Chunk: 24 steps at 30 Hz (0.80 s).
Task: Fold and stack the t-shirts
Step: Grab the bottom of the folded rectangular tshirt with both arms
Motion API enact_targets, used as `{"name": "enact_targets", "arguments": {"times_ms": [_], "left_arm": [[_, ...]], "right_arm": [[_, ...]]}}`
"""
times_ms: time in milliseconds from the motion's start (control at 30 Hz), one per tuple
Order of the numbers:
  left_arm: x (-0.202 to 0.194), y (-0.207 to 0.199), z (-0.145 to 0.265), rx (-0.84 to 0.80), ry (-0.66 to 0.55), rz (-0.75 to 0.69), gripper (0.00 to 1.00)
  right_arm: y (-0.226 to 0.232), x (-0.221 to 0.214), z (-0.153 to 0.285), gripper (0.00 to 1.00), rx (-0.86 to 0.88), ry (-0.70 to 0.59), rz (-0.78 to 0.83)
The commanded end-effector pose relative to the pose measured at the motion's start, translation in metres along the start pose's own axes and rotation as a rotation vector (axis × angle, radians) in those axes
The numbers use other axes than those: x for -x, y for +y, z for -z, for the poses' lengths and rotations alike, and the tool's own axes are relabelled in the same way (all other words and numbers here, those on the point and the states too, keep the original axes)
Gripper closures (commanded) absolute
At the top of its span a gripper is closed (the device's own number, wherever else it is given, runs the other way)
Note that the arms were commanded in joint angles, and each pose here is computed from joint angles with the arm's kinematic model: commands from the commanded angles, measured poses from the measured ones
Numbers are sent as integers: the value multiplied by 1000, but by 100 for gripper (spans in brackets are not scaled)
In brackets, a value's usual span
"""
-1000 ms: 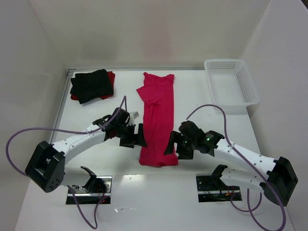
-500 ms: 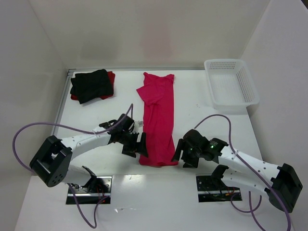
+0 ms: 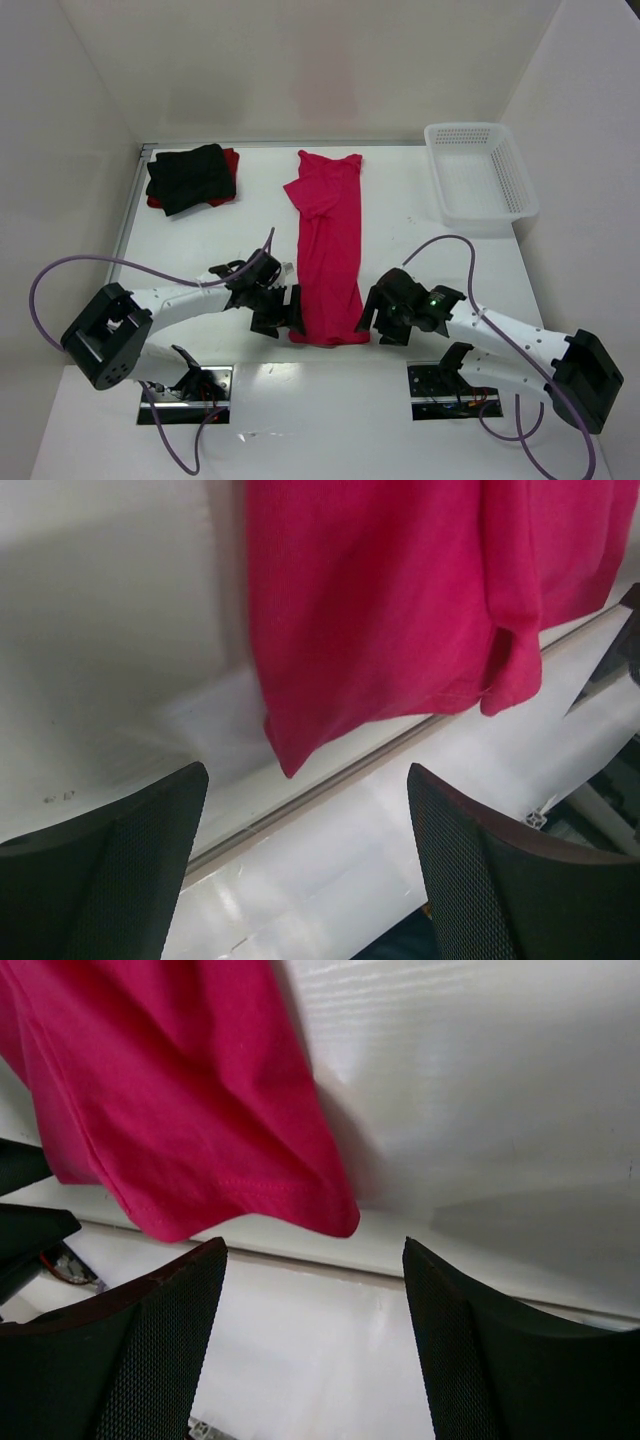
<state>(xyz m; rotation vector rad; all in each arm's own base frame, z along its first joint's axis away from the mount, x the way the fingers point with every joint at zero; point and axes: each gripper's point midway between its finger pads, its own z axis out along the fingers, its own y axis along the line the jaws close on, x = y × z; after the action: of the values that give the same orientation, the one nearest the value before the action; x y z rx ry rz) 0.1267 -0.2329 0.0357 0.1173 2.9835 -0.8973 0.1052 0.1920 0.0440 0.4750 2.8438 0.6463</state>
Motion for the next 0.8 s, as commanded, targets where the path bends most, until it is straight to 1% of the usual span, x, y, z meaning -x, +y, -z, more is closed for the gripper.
{"name": "enact_targets", "arguments": {"times_ms": [0, 100, 167, 200, 300, 367, 467, 533, 667, 733, 767], "left_arm": [[13, -5, -3, -13, -61, 9, 12], [22, -11, -6, -26, -75, 0, 15], [20, -10, -11, -20, -61, -4, 15], [23, -12, -12, -22, -64, -6, 16], [22, -12, -16, -15, -50, -8, 17], [22, -12, -16, -15, -49, -8, 20], [21, -11, -18, -9, -43, -4, 23], [21, -11, -18, -9, -43, -4, 23], [21, -11, -18, -9, -43, 5, 26], [20, -11, -16, -7, -41, 6, 29], [19, -8, -16, 5, -41, 10, 31]], "right_arm": [[16, 15, -3, 23, 29, -69, 25], [16, 17, -5, 25, 27, -78, 25], [16, 17, -5, 28, 27, -78, 25], [19, 20, -5, 31, 36, -92, 26], [13, 18, -12, 33, 19, -85, 25], [13, 17, -15, 38, 23, -75, 25], [18, 15, -18, 40, 40, -59, 26], [19, 15, -20, 44, 41, -59, 35], [16, 14, -28, 44, 23, -42, 53], [14, 13, -30, 47, 10, -37, 52], [14, 13, -30, 47, 10, -37, 52]]}}
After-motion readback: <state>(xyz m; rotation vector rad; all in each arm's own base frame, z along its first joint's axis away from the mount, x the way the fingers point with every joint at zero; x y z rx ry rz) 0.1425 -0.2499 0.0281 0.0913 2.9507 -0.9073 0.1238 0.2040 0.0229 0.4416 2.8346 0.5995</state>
